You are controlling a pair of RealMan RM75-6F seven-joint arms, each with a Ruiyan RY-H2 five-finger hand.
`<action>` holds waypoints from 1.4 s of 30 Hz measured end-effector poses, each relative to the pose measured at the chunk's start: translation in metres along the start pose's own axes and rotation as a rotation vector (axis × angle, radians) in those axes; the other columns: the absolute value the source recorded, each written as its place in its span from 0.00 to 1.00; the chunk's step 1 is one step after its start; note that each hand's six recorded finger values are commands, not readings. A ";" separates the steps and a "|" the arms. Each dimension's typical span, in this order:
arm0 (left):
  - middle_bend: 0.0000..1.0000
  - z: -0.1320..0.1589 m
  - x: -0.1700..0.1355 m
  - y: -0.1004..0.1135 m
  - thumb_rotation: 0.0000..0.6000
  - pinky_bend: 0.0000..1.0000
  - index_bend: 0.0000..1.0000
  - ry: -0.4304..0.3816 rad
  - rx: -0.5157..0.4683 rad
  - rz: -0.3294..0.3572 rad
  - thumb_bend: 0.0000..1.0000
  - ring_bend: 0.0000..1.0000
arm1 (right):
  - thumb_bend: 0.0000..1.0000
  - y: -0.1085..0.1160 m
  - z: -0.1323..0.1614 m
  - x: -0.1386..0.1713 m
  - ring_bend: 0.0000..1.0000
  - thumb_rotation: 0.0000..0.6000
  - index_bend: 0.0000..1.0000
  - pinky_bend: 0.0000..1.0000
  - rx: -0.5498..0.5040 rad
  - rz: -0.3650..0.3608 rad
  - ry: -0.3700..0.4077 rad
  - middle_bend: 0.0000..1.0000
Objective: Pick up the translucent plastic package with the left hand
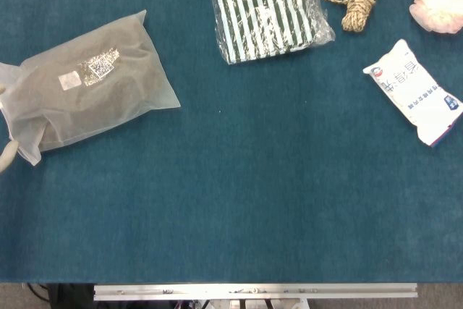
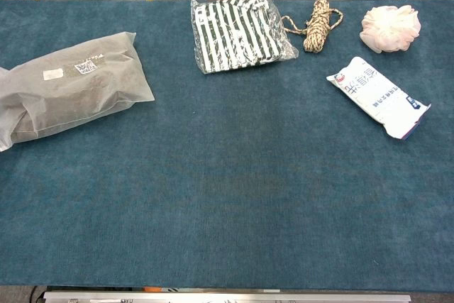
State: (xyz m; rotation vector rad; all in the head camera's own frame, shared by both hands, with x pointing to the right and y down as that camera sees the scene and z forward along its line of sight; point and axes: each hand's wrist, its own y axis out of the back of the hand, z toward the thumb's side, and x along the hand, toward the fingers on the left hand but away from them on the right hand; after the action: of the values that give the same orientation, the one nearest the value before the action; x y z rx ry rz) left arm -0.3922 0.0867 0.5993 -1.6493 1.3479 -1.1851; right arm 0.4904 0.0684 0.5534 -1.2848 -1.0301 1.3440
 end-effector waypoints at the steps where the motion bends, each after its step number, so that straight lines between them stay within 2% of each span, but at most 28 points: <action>1: 0.13 0.000 0.000 0.000 1.00 0.17 0.22 0.000 0.001 -0.001 0.25 0.04 | 0.22 0.000 0.000 0.000 0.36 1.00 0.31 0.60 0.000 0.000 0.000 0.39; 7: 0.13 0.000 0.001 -0.003 1.00 0.17 0.22 -0.002 0.009 -0.016 0.25 0.04 | 0.22 0.002 -0.001 0.000 0.36 1.00 0.31 0.60 -0.002 -0.007 -0.002 0.39; 12: 0.11 0.001 0.002 -0.005 1.00 0.17 0.21 -0.013 0.016 -0.045 0.25 0.04 | 0.22 0.016 -0.003 -0.005 0.36 1.00 0.31 0.60 0.005 -0.066 -0.012 0.39; 19: 0.03 0.008 0.006 -0.022 1.00 0.17 0.08 -0.048 0.062 -0.158 0.25 0.01 | 0.22 0.040 -0.007 -0.016 0.36 1.00 0.31 0.60 0.032 -0.131 -0.029 0.39; 23: 0.00 0.014 0.011 -0.040 1.00 0.16 0.00 -0.075 0.113 -0.255 0.23 0.00 | 0.22 0.043 -0.006 -0.017 0.36 1.00 0.31 0.60 0.026 -0.130 -0.031 0.39; 30: 0.00 0.028 0.026 -0.076 1.00 0.09 0.00 -0.109 0.208 -0.361 0.21 0.00 | 0.22 0.039 -0.009 -0.014 0.36 1.00 0.31 0.60 0.024 -0.104 -0.043 0.39; 42: 0.00 0.044 0.048 -0.128 1.00 0.03 0.00 -0.102 0.318 -0.409 0.21 0.00 | 0.22 0.036 -0.018 -0.010 0.36 1.00 0.31 0.60 0.036 -0.083 -0.068 0.39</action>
State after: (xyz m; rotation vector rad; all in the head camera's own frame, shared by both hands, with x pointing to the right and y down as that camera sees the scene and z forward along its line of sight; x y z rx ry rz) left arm -0.3049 0.0669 0.7121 -1.7652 0.7284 -1.4389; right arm 0.5046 0.0516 0.5186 -1.1641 -1.0896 1.3446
